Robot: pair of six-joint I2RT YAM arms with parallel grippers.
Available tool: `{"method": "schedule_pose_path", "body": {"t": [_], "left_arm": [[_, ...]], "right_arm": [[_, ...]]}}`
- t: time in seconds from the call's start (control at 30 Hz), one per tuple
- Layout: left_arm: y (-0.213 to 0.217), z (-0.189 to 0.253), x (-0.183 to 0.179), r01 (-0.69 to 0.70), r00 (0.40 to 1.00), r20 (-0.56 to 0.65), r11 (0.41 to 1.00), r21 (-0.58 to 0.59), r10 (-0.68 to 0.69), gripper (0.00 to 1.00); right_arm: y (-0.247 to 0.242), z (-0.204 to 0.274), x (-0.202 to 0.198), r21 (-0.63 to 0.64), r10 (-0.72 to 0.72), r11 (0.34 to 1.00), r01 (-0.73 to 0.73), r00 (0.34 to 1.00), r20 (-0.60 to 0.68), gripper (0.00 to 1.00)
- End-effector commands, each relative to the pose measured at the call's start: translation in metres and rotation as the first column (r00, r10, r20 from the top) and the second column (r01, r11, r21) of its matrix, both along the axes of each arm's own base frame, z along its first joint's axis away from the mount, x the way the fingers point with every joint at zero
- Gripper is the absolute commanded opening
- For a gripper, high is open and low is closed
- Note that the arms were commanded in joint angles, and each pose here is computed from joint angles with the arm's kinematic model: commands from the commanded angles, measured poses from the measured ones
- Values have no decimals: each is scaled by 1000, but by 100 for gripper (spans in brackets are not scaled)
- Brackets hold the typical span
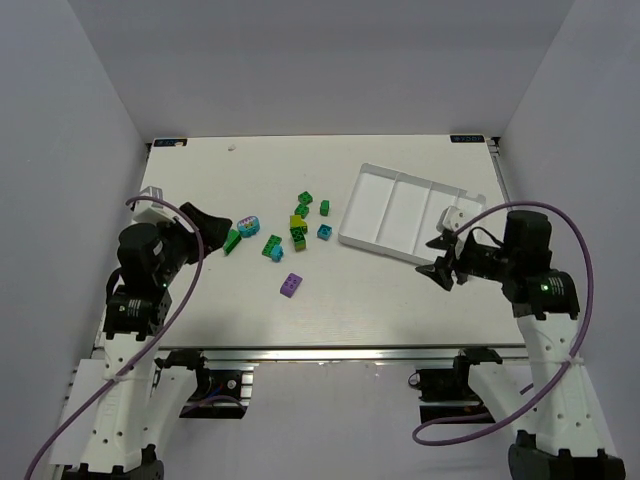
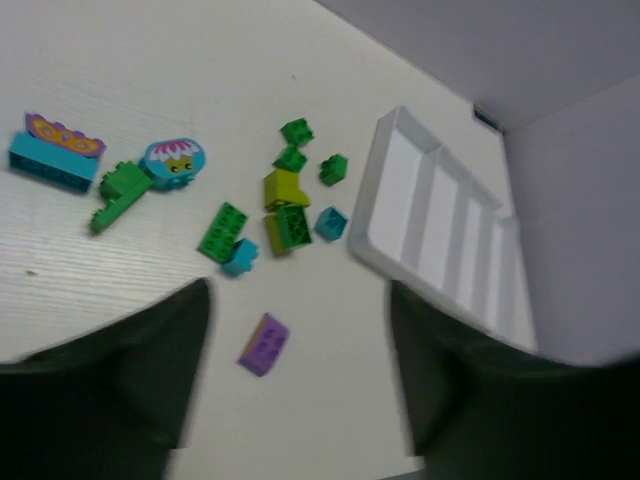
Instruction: Sort the legos into containers by color
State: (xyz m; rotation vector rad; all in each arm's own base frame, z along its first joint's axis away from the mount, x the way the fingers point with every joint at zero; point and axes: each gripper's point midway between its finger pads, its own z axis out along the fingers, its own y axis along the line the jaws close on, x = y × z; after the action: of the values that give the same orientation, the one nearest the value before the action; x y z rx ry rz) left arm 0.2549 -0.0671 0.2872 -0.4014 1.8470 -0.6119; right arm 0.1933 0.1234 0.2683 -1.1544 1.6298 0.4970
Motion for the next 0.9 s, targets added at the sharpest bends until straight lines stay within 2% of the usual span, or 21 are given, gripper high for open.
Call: {"method": "schedule_pose_path", "body": {"t": [0.0,0.07,0.1,0.13,0.2,0.27,0.37,0.5,0.53,0.57,0.63,0.67,0.7,0.73,0.83,0.87], "left_arm": [[-12,2,-5,69,997,-16,997,-28,-70,98],[-15,-3,-7,83,995,-47,996,-33,-85,98],[-16,-6,-8,89,994,-63,995,-38,-91,98],[-17,-6,-9,93,993,-63,995,-40,-96,98],[-16,-6,-10,86,994,-67,995,-42,-89,98],[-14,-5,-12,78,994,-75,996,-41,-81,98],[-12,-4,-15,68,994,-83,997,-37,-71,93],[-13,-10,-18,81,992,-97,996,-27,-83,65],[-15,-13,-19,93,990,-106,995,-30,-95,48],[-16,-16,-21,106,988,-110,994,-25,-109,41],[-19,-26,-24,126,985,-114,992,-28,-129,35],[-19,-39,-25,121,982,-142,992,-37,-125,37],[-20,-40,-27,115,983,-135,992,-50,-121,44],[-20,-43,-29,108,983,-139,992,-65,-117,61],[-22,-43,-36,79,986,-134,988,-134,-97,71],[-22,-42,-38,65,987,-133,987,-150,-85,74]], "right_arm": [[30,-13,-7,66,232,971,-229,972,-30,59],[35,-23,1,60,193,981,-187,974,-117,42],[39,-30,9,54,189,982,-183,971,-145,41],[39,-38,13,30,178,984,-175,970,-166,48],[51,-46,19,9,198,980,-199,966,-164,73],[59,-56,27,-12,175,984,-180,966,-189,89],[77,-58,34,-21,171,984,-178,965,-197,89],[105,-66,41,-50,145,986,-159,965,-219,86],[113,-65,43,-49,138,987,-152,966,-218,84],[118,-67,46,-47,128,989,-143,962,-242,80],[132,-78,38,-67,122,987,-145,956,-266,79],[139,-86,39,-75,115,987,-140,955,-273,80],[143,-94,35,-85,103,987,-133,951,-290,81],[152,-99,30,-91,72,990,-106,946,-315,82],[174,-97,24,-83,121,984,-155,940,-319,88],[183,-102,16,-122,211,959,-254,935,-286,89]]}}
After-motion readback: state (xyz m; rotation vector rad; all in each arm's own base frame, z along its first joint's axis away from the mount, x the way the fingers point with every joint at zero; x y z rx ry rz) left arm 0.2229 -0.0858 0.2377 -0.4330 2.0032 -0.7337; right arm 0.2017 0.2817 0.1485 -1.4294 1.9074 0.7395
